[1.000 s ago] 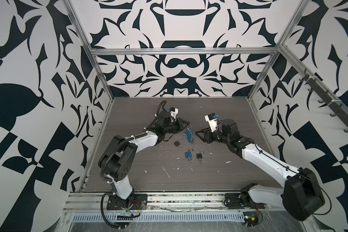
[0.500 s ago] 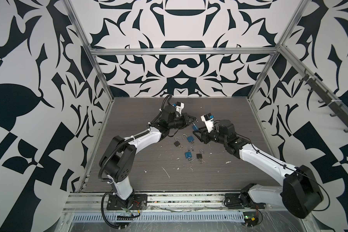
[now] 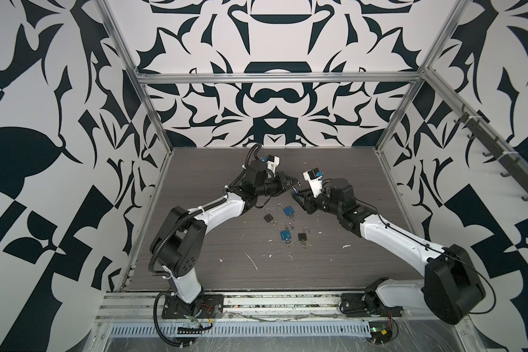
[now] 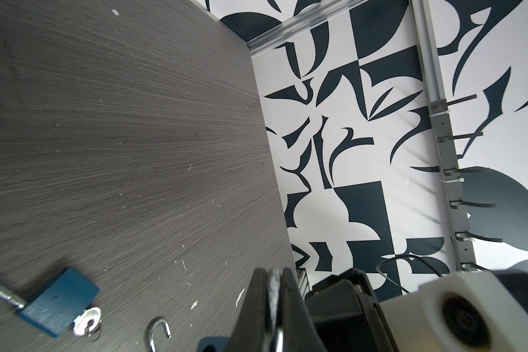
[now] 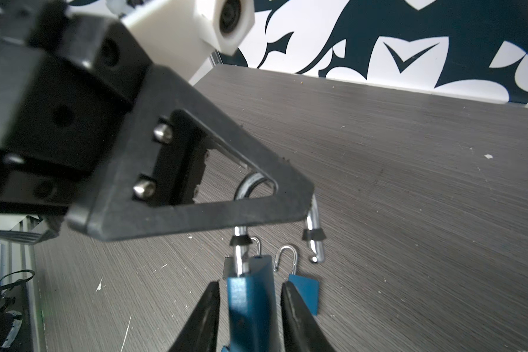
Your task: Lock with the key
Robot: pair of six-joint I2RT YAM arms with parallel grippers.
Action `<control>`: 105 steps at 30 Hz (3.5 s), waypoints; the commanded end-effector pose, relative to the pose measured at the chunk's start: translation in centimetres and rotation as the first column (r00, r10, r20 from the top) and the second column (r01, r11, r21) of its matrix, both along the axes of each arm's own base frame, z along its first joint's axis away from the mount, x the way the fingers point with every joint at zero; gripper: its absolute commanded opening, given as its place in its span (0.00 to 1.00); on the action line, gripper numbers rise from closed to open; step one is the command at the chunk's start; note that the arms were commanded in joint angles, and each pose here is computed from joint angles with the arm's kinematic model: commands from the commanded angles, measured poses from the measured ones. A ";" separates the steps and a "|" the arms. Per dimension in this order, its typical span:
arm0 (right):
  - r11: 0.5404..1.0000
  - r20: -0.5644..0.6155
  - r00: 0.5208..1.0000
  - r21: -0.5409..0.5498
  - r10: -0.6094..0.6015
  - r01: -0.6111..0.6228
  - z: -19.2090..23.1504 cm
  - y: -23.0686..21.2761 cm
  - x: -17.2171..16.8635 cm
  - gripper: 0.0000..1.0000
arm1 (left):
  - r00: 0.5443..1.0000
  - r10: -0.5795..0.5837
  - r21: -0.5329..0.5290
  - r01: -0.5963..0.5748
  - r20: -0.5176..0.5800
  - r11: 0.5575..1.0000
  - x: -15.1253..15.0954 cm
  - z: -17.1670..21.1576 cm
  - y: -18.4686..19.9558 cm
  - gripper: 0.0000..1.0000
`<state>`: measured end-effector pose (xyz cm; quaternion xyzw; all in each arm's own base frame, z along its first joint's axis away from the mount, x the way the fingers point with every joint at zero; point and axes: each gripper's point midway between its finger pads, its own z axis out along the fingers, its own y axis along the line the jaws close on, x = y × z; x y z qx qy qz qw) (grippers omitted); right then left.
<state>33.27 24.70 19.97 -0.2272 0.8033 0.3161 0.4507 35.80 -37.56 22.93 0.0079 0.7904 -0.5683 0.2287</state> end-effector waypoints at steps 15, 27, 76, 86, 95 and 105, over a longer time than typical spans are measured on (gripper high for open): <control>0.999 0.076 0.996 0.021 -0.048 0.047 2.6 -0.2 1.4 0.00 | 0.994 0.021 -0.083 -0.012 0.108 0.997 -0.6 5.8 0.6 0.00; 0.978 -0.115 0.975 0.107 0.191 -0.179 3.8 0.6 -2.5 0.00 | 0.967 0.076 0.004 -0.079 0.243 0.997 0.6 5.6 7.0 0.46; 0.824 -0.220 0.846 0.438 0.486 -0.359 7.8 2.5 -5.6 0.00 | 0.870 -0.300 -0.116 0.369 0.391 0.922 -4.8 3.9 6.2 0.42; 0.821 -0.221 0.845 0.444 0.487 -0.358 7.9 2.6 -5.6 0.00 | 0.865 -0.325 -0.154 0.406 0.382 0.901 -4.2 4.1 5.7 0.41; 0.814 -0.224 0.841 0.459 0.493 -0.356 8.2 2.6 -5.4 0.00 | 0.865 -0.335 -0.160 0.417 0.374 0.895 -4.7 3.5 5.9 0.31; 0.815 -0.231 0.842 0.465 0.488 -0.345 8.4 2.7 -5.1 0.00 | 0.866 -0.338 -0.148 0.413 0.369 0.899 -4.8 3.5 6.0 0.02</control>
